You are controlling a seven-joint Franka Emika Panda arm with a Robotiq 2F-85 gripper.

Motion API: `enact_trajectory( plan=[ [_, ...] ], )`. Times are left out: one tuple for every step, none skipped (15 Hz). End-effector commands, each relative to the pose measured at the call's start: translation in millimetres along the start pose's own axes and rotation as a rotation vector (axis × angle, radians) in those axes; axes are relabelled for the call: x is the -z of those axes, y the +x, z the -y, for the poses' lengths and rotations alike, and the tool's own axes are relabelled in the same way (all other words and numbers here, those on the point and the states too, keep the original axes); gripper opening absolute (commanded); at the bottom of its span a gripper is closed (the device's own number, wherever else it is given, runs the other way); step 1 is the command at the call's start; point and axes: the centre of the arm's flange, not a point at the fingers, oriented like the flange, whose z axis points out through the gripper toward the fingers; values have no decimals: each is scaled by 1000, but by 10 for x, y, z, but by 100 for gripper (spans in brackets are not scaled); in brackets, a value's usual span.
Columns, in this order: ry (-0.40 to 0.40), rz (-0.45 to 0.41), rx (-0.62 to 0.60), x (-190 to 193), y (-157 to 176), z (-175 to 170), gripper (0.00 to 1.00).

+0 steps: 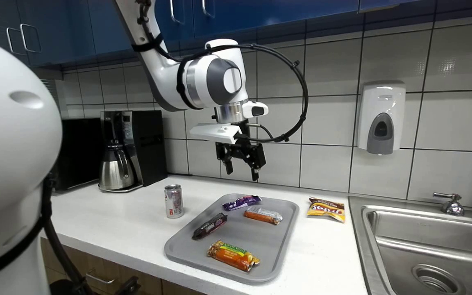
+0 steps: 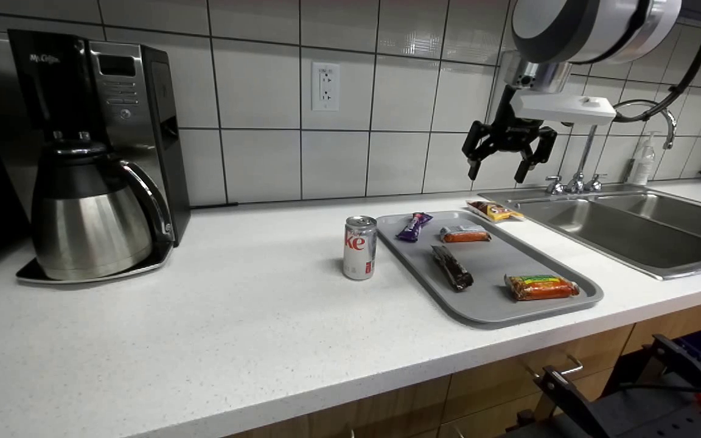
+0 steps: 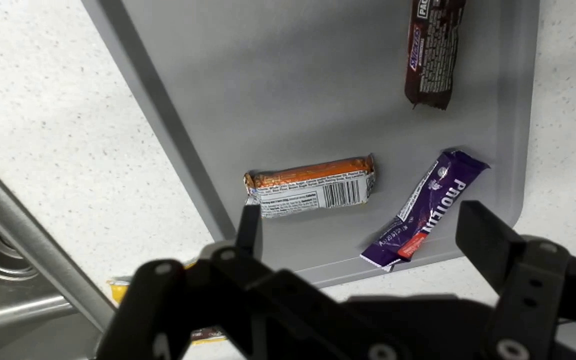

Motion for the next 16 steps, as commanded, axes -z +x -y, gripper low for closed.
enact_trajectory(
  plan=[
    [-12,14,-73,-124,259,185,100],
    [-11,19,-87,-152,295,218,100],
    [-5,26,-102,-186,342,264,100],
    [-2,31,-112,-229,384,311,100],
    [1,33,-120,-269,422,357,100],
    [2,35,-128,-309,465,406,100],
    [5,37,-134,-349,508,449,100],
    [3,34,-143,-395,553,494,100],
    [2,35,-151,-433,597,534,100],
    [-2,34,-162,-476,646,569,100],
    [-3,35,-173,-514,688,604,100],
    [-4,37,-182,-559,735,641,100],
    [-9,36,-191,-603,779,678,100],
    [-9,39,-203,-649,825,714,100],
    [-13,38,-210,-689,867,745,100],
    [-15,40,-220,-738,908,778,100]
  ],
)
